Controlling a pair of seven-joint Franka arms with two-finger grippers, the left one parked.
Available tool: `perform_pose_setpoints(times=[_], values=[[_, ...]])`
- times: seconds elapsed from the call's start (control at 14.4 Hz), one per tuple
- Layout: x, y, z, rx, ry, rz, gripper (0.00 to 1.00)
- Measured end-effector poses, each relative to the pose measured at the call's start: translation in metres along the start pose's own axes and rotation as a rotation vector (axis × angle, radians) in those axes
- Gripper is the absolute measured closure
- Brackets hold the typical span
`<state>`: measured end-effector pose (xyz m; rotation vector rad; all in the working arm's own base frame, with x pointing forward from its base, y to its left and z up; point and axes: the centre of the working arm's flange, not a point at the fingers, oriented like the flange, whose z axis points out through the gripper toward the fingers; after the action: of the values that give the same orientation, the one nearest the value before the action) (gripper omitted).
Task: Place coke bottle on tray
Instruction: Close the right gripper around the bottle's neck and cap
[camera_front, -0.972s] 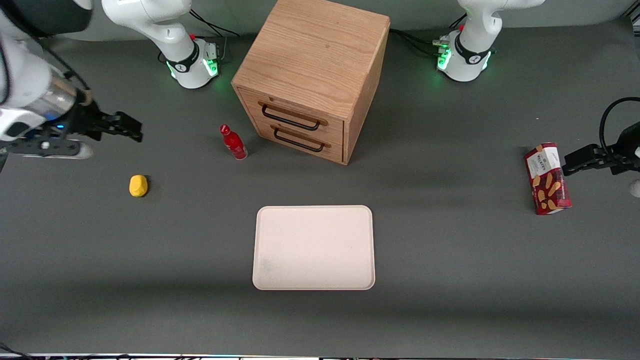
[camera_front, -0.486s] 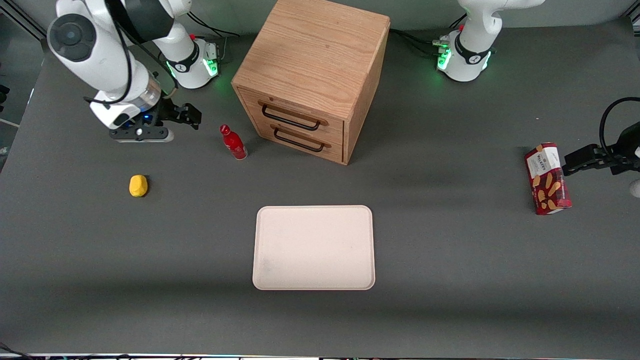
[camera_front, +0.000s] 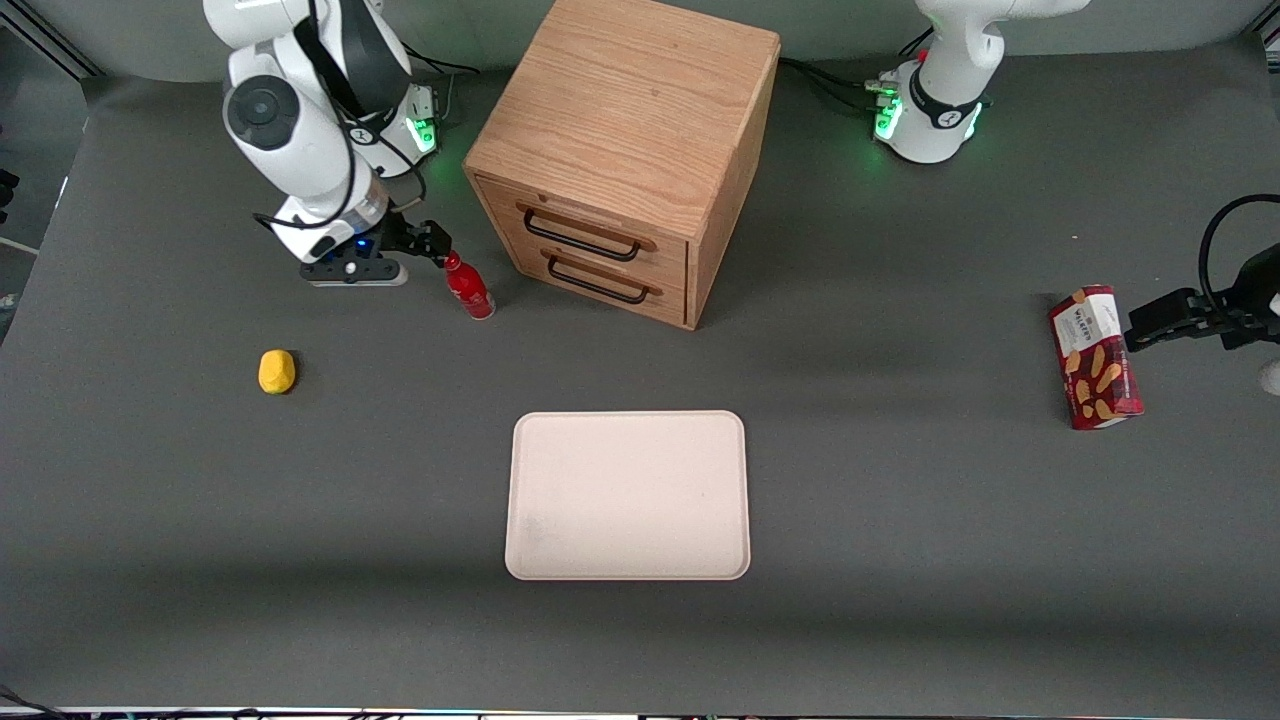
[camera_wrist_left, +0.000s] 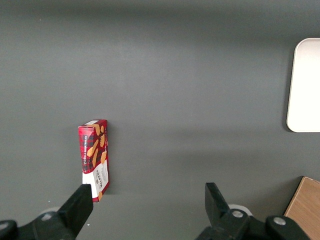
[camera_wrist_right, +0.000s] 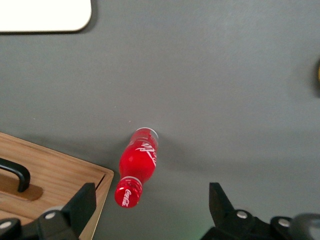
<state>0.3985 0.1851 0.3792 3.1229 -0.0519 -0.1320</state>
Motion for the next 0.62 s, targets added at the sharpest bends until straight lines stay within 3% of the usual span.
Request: perform_pose_setpoints(times=[0.62], values=[[-0.018,-0.012,0.058,-0.010,0.002,-0.012,0.00]])
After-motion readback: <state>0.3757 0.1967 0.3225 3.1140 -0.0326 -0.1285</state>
